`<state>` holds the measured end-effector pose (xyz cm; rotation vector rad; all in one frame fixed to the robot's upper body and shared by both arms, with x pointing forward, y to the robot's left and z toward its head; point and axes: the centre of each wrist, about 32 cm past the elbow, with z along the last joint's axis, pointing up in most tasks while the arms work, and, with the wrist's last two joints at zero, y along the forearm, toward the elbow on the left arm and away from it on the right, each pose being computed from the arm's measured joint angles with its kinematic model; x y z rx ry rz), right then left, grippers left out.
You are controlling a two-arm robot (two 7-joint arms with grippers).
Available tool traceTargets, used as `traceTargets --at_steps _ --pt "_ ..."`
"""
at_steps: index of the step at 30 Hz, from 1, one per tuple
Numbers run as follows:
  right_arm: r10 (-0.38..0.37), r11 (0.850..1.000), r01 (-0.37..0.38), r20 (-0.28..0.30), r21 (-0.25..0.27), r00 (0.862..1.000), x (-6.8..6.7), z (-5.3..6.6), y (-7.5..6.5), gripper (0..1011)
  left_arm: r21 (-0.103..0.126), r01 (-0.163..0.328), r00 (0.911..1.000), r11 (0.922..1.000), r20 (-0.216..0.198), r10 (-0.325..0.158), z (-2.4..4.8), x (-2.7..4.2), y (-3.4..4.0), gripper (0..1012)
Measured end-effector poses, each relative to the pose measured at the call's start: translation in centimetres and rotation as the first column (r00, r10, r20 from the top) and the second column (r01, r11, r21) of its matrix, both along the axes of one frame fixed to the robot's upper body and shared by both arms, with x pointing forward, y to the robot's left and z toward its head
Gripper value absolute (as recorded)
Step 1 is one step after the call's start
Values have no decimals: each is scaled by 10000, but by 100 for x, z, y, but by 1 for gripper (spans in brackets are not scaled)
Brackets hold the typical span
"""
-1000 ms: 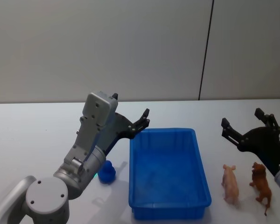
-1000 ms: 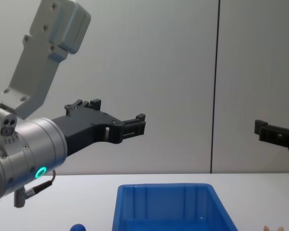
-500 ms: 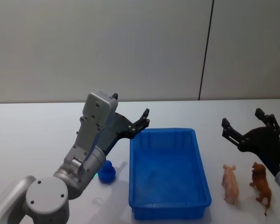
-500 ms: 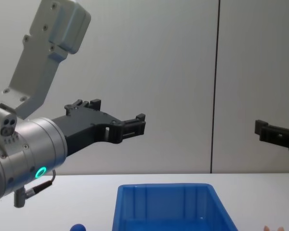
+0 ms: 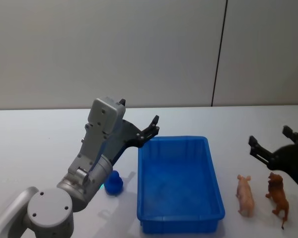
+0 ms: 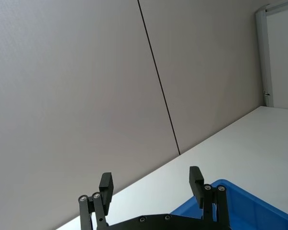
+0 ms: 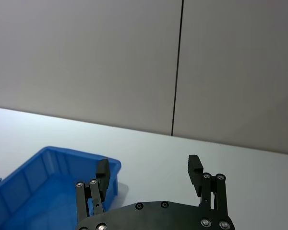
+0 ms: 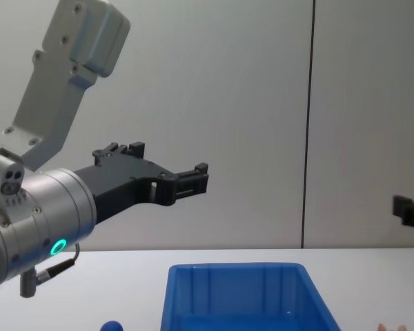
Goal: Pick up the two dolls from the table and place them into the box.
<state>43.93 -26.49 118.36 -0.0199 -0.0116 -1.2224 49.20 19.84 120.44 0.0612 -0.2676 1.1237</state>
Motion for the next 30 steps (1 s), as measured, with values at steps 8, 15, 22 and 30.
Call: traceTargets --at_steps 8,15,22,30 --pt "-39 10000 36 -834 -45 9965 -61 -44 -220 1001 -1 0 10000 10000 0 0 0 0 0 1003" --pt "-87 9999 63 -1668 -146 9860 -109 -84 -347 1001 0 0 10000 10000 0 0 0 0 0 1003" --pt "-168 9994 88 -2550 -328 9668 -141 -140 -426 1001 -1 0 10000 10000 0 0 0 0 0 1003" --pt "-299 9986 133 -3333 -520 9423 -152 -212 -465 1001 0 -1 10000 10000 0 1 0 0 0 1003"
